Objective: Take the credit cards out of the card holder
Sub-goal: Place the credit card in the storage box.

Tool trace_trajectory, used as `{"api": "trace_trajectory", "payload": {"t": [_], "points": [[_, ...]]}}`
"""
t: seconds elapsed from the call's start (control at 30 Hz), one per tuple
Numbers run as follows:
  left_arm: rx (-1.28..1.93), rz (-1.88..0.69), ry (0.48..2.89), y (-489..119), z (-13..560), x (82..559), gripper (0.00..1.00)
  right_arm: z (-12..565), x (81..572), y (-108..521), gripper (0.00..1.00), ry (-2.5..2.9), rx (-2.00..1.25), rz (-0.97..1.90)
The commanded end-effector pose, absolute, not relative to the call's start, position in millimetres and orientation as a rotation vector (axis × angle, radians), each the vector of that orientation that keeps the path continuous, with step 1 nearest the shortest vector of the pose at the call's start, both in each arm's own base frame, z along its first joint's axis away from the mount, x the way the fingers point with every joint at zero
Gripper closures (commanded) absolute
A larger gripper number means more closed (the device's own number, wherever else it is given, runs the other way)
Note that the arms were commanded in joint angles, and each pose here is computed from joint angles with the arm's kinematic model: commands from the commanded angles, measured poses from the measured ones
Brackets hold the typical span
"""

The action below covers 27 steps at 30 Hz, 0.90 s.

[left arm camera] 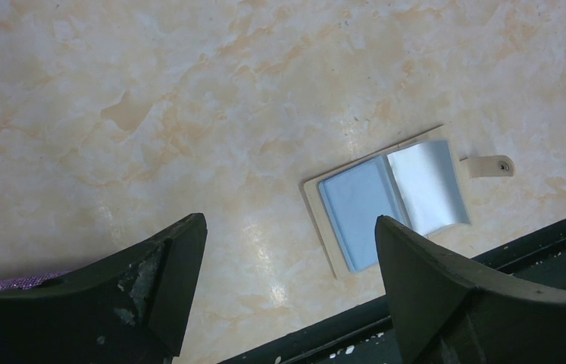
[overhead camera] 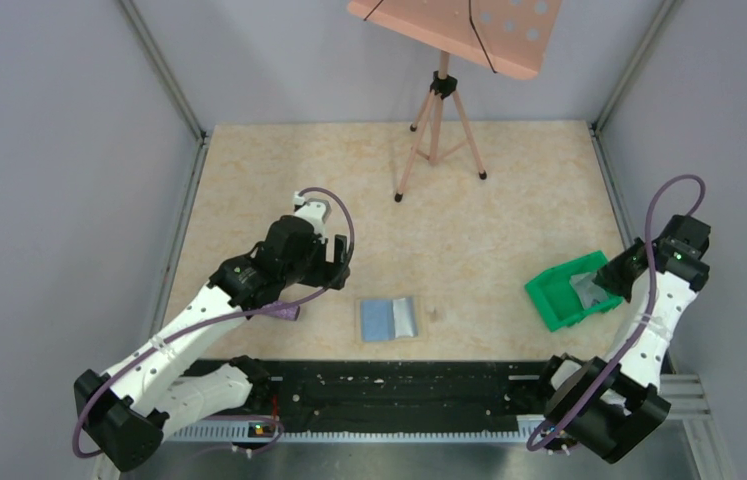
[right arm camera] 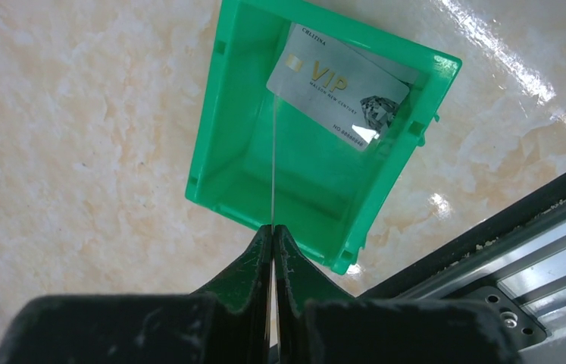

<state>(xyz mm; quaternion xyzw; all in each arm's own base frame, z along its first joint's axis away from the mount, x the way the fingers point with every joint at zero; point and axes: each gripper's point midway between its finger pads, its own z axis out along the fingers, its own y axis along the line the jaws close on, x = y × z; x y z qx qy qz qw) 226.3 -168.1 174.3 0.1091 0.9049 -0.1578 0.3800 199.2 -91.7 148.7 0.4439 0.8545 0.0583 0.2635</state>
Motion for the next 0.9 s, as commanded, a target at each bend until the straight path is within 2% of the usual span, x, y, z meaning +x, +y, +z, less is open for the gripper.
{"api": "trace_trajectory", "payload": {"t": [0.0, 0.27, 0.6, 0.87], "points": [[0.273, -0.423, 2.275, -170, 181, 227, 0.13, 144, 201, -102, 1.0, 2.333, 1.168, 0.124], [0.292, -0.448, 2.27, -174, 183, 224, 0.12, 138, 215, -109, 1.0, 2.365, 1.107, 0.163], [0.304, -0.484, 2.28, -179, 181, 221, 0.12, 109, 216, -121, 1.0, 2.413, 1.173, 0.181], [0.325, -0.535, 2.288, -187, 180, 218, 0.12, 110, 217, -127, 1.0, 2.35, 1.245, 0.245]]}}
